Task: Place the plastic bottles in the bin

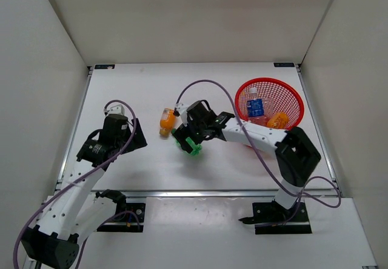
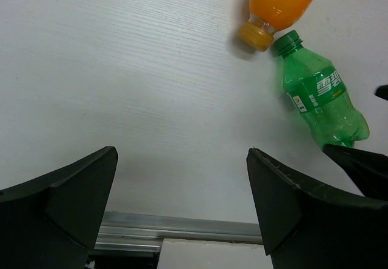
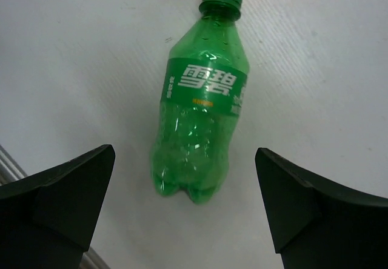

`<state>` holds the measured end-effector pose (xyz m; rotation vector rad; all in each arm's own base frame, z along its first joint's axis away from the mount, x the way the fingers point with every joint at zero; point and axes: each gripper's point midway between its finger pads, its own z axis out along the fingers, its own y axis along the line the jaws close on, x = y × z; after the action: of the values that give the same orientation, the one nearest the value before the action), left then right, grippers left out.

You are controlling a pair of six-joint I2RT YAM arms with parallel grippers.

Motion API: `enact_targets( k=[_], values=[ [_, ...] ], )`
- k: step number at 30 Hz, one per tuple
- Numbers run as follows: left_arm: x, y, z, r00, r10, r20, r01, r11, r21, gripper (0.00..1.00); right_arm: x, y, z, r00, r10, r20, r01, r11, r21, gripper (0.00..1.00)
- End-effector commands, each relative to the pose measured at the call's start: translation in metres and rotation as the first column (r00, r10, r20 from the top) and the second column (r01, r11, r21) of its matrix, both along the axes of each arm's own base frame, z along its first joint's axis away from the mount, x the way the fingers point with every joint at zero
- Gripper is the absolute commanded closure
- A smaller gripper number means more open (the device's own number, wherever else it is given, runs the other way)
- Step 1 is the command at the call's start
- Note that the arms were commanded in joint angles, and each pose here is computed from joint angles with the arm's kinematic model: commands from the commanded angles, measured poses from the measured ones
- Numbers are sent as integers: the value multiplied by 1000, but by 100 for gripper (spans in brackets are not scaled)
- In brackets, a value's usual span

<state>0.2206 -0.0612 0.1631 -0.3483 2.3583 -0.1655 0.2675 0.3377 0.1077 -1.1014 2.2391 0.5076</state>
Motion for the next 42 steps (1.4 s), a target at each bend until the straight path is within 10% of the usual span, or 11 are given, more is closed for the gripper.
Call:
enact_targets(
  k=[1,10,16,28,36,41,42],
  values=[
    [-1,-7,-3,1000,-18,-16,17,999,-35,1,18,26,-10,994,80,69,-84,995,53,2],
    [18,-7,4,999,-32,2,32,999,-14,1,12,12,-64,999,32,-29,-30,999,45,24],
    [49,-21,15,996,-75,38,76,997,-35,1,-5,-24,-44,997,-78,-5,78,995,60,65],
    [112,-69,6,973,-225,45,228,971,-74,1,62,-121,198,864,-462,200,346,834,430,75],
    [136,-105,-31,927,-373,-43,371,928,-43,1,71,-250,192,663,-733,151,640,660,394,65],
    [152,-119,-49,912,-400,-91,400,916,-18,1,57,-294,181,558,-819,135,743,565,359,1],
    [154,-120,-53,908,-407,-96,408,913,-10,1,56,-297,188,548,-824,147,741,559,371,1]
  ],
)
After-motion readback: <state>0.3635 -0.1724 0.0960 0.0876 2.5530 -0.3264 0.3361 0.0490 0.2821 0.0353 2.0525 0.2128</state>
